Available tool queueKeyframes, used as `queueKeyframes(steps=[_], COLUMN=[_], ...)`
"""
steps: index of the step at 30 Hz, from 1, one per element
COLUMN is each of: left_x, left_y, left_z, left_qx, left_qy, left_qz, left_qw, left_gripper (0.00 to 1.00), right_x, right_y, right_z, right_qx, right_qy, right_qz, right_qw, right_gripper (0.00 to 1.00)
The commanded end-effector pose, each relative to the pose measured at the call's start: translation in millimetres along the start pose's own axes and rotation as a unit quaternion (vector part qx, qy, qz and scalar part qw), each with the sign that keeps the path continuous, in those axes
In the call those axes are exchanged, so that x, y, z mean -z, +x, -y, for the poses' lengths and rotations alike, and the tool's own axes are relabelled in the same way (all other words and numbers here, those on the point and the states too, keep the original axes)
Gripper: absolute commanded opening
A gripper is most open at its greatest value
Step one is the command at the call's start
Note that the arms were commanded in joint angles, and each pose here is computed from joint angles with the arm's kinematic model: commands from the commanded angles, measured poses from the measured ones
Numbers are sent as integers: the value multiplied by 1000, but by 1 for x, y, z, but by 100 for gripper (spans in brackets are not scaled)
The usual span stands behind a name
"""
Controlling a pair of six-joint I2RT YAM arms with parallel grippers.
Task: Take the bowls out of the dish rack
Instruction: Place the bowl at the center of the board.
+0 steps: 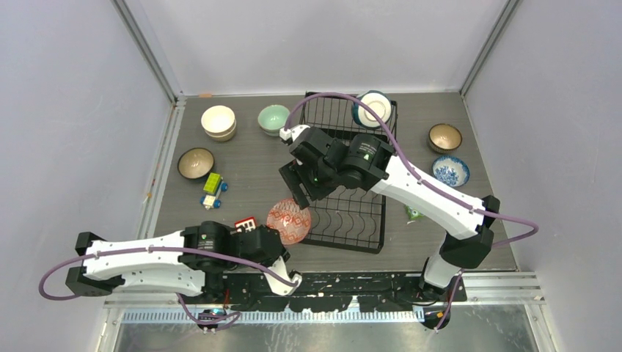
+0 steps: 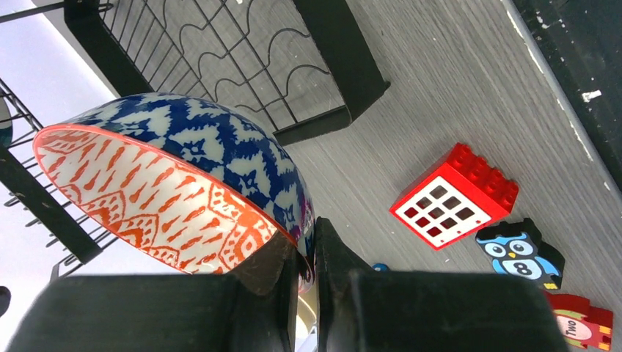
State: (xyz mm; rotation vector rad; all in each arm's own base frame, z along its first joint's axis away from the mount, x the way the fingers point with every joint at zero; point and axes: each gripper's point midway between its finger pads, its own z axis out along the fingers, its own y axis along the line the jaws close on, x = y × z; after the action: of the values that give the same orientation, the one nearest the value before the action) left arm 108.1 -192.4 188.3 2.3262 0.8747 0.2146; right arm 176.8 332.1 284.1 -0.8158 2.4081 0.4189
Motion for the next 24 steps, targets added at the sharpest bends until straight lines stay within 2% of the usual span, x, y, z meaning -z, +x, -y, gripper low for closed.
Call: queueKeyframes(steps=[1,24], left_x=[6,12], left_y=[2,2], left_z=[-17,-20], left_qx=[-12,-1], left_qy=[-36,-43], left_qz=[-14,-12], left_qw=[999,999], left_gripper=[0,0], right_x=[-1,-50], right_y=[-8,23], right_z=[-4,-12], right_qx=[-9,-3], right_qy=[12,32], right_qz=[21,-20], right_qw=[1000,999], right_gripper=[74,56])
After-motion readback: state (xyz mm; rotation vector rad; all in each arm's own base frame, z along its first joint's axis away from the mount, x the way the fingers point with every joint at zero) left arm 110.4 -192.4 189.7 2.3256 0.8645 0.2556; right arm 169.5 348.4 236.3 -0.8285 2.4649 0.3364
